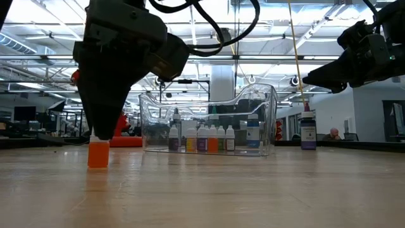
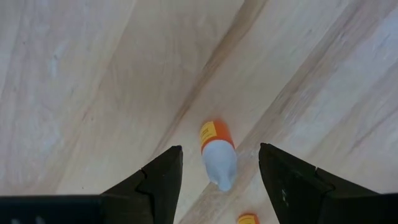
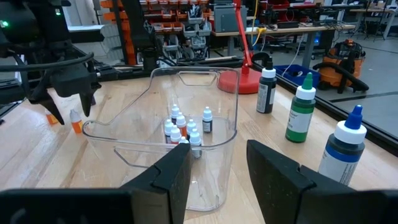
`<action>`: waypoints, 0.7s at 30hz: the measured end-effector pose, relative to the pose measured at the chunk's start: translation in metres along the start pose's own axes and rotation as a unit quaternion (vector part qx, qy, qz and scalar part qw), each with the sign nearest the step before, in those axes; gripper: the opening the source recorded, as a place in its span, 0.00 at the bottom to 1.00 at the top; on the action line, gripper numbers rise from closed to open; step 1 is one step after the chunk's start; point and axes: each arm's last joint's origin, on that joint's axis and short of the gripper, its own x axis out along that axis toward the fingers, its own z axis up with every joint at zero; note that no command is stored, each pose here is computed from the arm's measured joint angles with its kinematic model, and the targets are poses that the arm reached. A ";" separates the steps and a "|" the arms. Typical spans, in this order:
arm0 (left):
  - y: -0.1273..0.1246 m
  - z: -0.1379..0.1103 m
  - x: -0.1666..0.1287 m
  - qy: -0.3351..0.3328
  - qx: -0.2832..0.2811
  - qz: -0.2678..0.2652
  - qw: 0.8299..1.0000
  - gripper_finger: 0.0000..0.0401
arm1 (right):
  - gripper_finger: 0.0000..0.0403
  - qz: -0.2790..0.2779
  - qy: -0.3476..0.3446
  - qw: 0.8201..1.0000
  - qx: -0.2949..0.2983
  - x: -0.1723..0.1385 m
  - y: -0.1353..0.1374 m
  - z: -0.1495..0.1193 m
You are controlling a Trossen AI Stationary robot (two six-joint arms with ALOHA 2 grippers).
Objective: Pick & Place food coloring
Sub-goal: Put the small orange food coloring bottle in the transparent bin
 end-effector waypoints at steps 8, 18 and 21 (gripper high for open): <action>0.000 0.000 0.000 0.002 -0.005 -0.001 1.000 0.53 | 0.36 0.000 0.000 1.000 0.000 0.000 0.000 0.000; -0.001 -0.002 0.000 0.006 -0.003 -0.004 1.000 0.31 | 0.36 0.000 0.000 1.000 0.000 0.000 0.000 0.000; -0.001 -0.001 0.000 0.001 -0.002 0.000 1.000 0.22 | 0.36 0.000 0.000 1.000 0.000 0.000 0.000 0.000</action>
